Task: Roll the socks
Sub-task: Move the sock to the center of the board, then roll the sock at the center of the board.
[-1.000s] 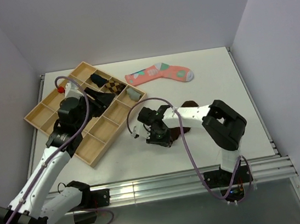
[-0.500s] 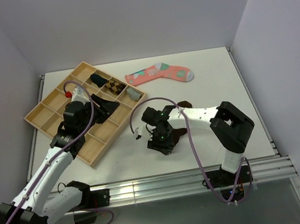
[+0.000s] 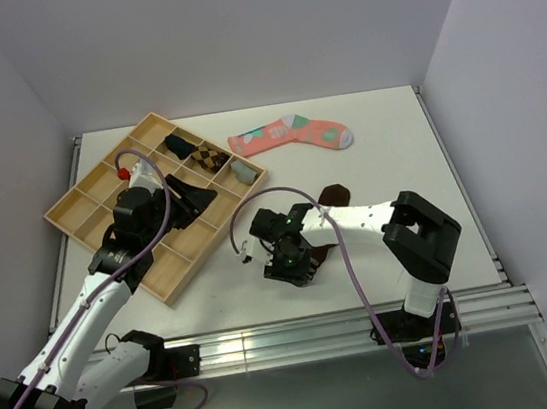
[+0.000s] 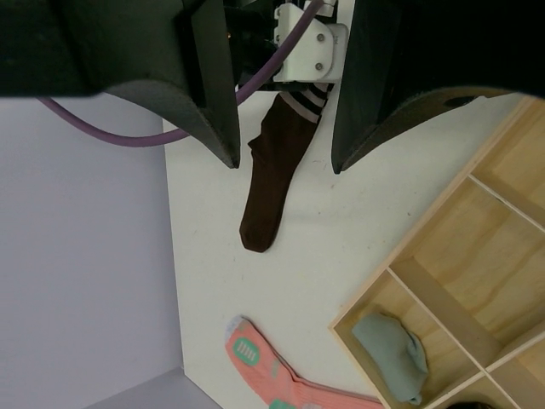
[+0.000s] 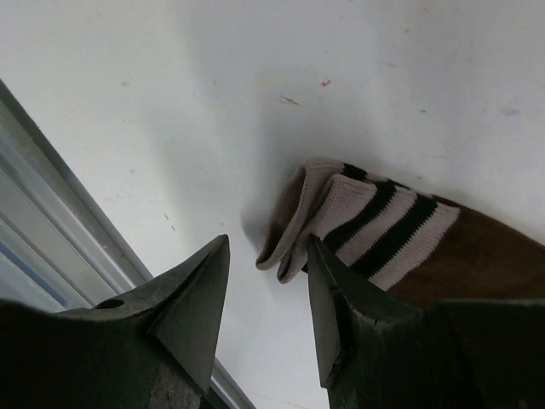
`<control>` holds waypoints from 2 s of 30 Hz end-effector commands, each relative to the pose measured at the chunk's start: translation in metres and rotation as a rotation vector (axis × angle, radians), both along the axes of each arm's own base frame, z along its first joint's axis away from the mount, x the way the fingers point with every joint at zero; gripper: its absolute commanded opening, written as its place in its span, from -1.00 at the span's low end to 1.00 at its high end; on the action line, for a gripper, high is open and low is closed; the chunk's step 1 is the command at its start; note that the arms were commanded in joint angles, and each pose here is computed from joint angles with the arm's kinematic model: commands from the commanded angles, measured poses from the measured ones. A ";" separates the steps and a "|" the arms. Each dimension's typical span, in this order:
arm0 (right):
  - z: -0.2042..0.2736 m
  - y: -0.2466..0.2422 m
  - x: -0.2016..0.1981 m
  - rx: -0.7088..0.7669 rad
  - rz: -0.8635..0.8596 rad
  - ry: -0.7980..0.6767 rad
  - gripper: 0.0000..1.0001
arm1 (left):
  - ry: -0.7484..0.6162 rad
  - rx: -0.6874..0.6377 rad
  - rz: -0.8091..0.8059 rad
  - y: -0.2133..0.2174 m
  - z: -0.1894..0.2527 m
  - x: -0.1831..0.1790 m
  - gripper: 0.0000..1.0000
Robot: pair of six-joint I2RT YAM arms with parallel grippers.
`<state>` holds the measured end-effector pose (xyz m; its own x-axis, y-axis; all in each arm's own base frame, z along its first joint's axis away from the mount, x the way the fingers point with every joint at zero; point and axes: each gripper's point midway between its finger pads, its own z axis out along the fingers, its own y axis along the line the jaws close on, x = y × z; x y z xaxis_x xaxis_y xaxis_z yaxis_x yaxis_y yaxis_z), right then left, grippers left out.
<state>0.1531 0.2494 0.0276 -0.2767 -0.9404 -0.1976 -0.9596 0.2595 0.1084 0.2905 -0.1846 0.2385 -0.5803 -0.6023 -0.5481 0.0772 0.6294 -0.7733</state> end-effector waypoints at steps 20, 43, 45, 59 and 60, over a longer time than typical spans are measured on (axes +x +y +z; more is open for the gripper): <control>-0.005 -0.009 0.036 -0.085 -0.099 -0.232 -0.13 | -0.065 0.030 -0.015 0.000 0.014 0.006 0.04; -0.005 -0.017 0.036 -0.109 -0.121 -0.251 -0.13 | -0.057 0.048 -0.022 0.000 0.009 0.007 0.06; -0.008 -0.018 0.036 -0.113 -0.125 -0.254 -0.15 | -0.054 0.050 -0.017 0.001 0.007 0.008 0.06; 0.012 -0.006 0.036 0.093 -0.114 -0.014 -0.45 | -0.117 0.000 0.038 0.010 0.017 0.005 0.02; 0.016 -0.010 0.034 0.108 -0.121 0.028 -0.46 | -0.128 -0.007 0.047 0.012 0.019 0.004 0.01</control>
<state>0.1872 0.2263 0.0168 -0.3975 -0.8978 -0.1899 -0.9162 0.3997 0.0280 0.2930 -0.1792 0.2370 -0.5531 -0.5863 -0.5920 0.1043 0.6562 -0.7474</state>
